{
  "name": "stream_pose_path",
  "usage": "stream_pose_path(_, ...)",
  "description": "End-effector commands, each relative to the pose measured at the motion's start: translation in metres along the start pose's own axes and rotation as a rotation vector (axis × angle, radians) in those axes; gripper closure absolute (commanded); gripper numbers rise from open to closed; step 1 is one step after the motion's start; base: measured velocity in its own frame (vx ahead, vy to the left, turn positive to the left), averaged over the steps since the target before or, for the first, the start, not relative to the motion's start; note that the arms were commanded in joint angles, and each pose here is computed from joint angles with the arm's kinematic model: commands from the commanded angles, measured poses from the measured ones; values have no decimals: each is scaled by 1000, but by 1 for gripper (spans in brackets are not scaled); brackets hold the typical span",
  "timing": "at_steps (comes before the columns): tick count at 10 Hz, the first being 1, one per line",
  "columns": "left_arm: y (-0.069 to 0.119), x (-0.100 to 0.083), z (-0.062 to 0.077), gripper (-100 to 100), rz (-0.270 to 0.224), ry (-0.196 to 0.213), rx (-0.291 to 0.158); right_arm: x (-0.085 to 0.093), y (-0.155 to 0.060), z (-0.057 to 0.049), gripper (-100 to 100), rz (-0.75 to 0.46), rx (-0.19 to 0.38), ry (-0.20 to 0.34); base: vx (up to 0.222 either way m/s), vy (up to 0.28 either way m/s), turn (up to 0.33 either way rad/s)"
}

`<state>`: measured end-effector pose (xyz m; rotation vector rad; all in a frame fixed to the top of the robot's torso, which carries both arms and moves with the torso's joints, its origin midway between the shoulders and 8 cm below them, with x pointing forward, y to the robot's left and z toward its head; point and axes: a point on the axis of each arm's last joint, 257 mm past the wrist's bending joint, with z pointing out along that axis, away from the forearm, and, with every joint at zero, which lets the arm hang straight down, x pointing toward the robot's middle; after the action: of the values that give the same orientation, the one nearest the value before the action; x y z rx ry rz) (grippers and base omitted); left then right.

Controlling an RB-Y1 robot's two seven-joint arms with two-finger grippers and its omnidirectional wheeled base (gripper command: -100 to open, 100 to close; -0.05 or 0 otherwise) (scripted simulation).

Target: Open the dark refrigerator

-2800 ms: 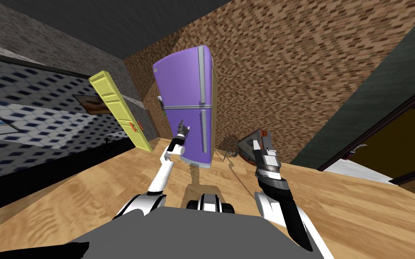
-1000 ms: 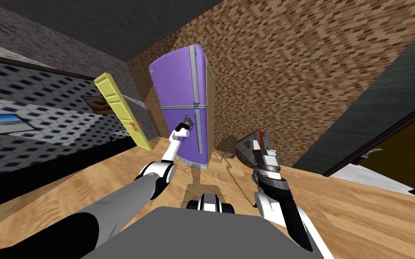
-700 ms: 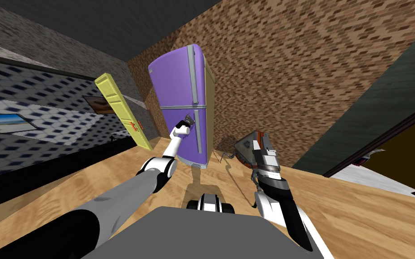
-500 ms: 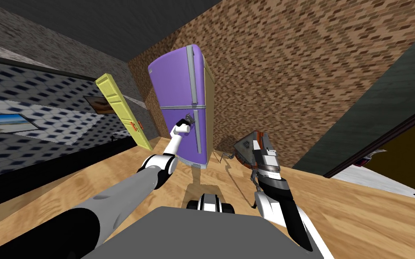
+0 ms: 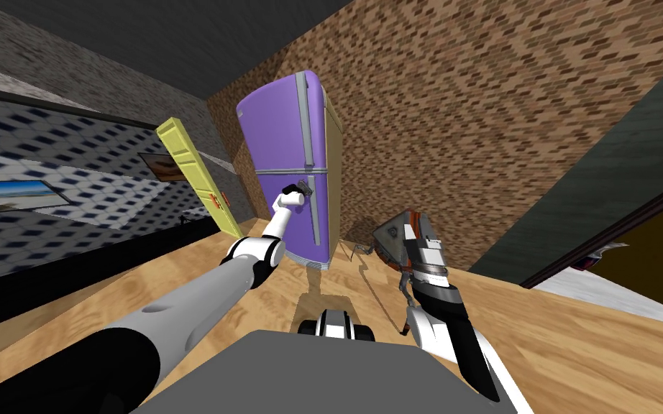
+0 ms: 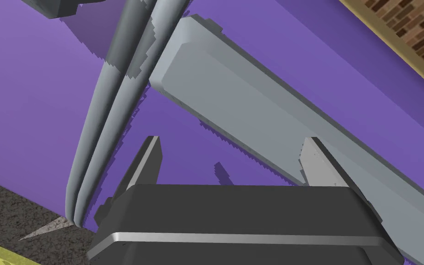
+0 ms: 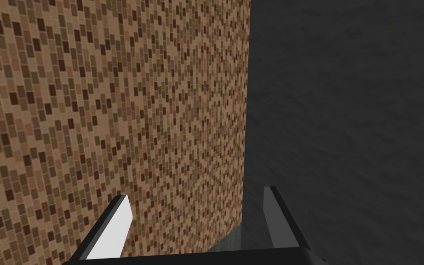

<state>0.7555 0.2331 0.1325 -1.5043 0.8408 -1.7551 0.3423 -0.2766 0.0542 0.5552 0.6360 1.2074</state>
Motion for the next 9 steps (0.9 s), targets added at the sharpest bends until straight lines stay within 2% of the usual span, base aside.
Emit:
stream_pose_path(1, -6, 7, 7, -100, -31, -19, -29, 0, 0, 0, 0, 0, 0, 0, 5, -57, 36)
stream_pose_path(2, -7, 9, 8, -100, -32, -18, -30, 0, 0, 0, 0, 0, 0, 0, -1, -36, 22)
stream_pose_path(4, -14, 12, 13, -100, -62, -43, -58, 0, 0, 0, 0, 0, 0, 0, -4, -39, 18)
stream_pose_path(9, -32, 19, 17, -100, -95, -64, -76, 0, 0, 0, 0, 0, 0, 0, 13, -40, 1)
